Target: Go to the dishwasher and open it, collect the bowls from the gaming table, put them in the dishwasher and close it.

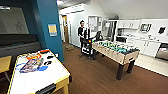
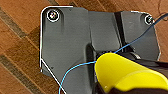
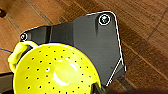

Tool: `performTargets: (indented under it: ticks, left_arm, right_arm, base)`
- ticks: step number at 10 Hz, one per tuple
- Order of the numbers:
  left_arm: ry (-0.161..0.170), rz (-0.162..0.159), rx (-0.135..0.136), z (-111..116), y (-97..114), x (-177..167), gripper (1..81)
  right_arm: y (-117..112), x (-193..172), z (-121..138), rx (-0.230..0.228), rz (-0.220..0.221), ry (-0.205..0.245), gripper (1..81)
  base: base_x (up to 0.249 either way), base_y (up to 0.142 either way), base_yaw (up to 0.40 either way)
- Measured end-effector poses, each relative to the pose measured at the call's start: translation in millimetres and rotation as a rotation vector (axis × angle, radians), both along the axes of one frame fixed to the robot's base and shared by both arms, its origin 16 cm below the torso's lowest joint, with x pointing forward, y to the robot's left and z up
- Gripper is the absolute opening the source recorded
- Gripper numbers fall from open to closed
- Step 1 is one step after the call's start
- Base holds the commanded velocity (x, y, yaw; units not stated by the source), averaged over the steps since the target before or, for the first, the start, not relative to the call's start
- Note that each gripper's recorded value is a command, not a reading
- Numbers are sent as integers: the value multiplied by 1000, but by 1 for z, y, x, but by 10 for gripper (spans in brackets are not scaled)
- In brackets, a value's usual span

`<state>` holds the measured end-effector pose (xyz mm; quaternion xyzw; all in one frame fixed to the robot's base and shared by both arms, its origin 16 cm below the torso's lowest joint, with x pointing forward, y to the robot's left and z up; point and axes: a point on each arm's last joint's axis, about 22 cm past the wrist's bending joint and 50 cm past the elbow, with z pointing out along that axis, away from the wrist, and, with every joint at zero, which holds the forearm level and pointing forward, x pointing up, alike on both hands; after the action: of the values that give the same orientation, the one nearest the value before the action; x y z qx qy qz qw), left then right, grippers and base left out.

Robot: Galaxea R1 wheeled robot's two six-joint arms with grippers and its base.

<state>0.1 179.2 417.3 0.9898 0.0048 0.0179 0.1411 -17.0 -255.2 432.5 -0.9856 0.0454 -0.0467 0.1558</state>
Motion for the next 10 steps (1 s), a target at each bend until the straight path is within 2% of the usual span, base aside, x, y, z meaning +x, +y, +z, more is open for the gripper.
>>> performTargets:
  ticks: [3,10]
  left_arm:
    - [0,0,8,-1,4,0,10]
    - [-1,0,5,0,2,1,10]
  right_arm:
    - [1,-1,0,1,0,1,10]
    - [9,-9,-1,9,-2,11,10]
  base:
    - [0,0,-394]
    - [0,0,-394]
